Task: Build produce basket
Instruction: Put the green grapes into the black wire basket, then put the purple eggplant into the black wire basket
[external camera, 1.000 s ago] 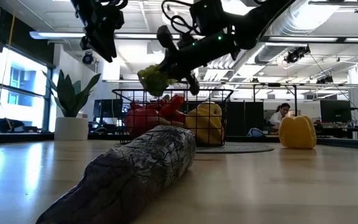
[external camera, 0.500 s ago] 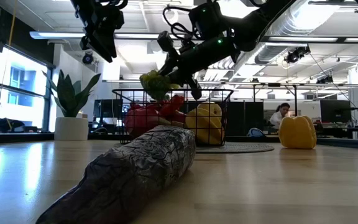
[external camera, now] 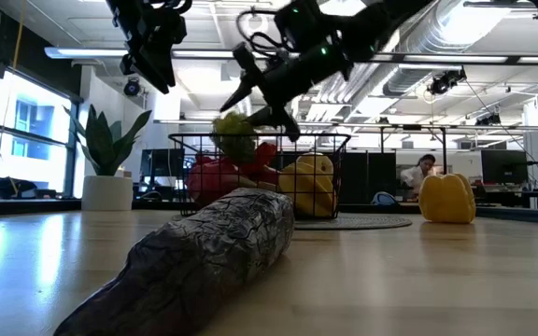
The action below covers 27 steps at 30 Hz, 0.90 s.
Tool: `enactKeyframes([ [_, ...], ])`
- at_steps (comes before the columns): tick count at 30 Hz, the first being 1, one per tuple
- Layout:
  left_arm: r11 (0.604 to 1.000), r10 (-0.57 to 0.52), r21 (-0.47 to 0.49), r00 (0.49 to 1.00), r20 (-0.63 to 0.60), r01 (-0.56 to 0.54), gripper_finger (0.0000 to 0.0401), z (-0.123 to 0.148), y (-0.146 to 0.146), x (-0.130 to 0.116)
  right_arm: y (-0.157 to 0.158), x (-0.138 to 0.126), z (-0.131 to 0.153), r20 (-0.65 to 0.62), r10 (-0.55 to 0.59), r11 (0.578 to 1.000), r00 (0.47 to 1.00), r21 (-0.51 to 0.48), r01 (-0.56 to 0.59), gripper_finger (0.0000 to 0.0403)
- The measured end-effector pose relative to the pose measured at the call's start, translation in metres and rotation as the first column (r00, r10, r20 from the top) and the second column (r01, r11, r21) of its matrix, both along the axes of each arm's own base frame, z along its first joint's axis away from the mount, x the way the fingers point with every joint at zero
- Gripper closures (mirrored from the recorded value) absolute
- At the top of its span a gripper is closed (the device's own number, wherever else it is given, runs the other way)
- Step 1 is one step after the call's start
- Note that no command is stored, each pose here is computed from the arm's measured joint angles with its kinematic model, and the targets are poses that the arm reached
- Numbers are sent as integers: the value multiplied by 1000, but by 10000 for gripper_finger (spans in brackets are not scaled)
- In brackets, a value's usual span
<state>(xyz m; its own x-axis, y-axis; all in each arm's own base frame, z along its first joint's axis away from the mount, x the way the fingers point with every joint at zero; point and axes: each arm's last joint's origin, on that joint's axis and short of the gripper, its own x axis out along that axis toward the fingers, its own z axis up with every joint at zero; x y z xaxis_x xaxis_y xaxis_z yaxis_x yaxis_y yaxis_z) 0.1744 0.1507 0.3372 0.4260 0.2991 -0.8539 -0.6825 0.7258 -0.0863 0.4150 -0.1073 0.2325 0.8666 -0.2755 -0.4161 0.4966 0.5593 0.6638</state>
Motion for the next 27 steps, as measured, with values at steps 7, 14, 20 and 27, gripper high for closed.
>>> enactKeyframes([
  [7, 1000, -27, 14, 1000, -10, 28, 249, 0, 0, 0, -4, 5, 41, -227, 57, 993, 972, -85, -78, 227],
  [14, 999, -29, 15, 1000, -10, 29, 249, 0, 0, 0, -5, 4, 58, -253, 8, 993, 968, -116, -39, 226],
  [20, 999, -41, -8, 999, 10, 41, 249, 0, -1, 1, 0, 3, 64, -299, -8, 992, 954, -123, -30, 226],
  [27, 995, -96, -13, 995, 14, 96, 249, 0, -11, 9, 13, -4, 74, -407, -91, 992, 909, -120, 46, 226],
])
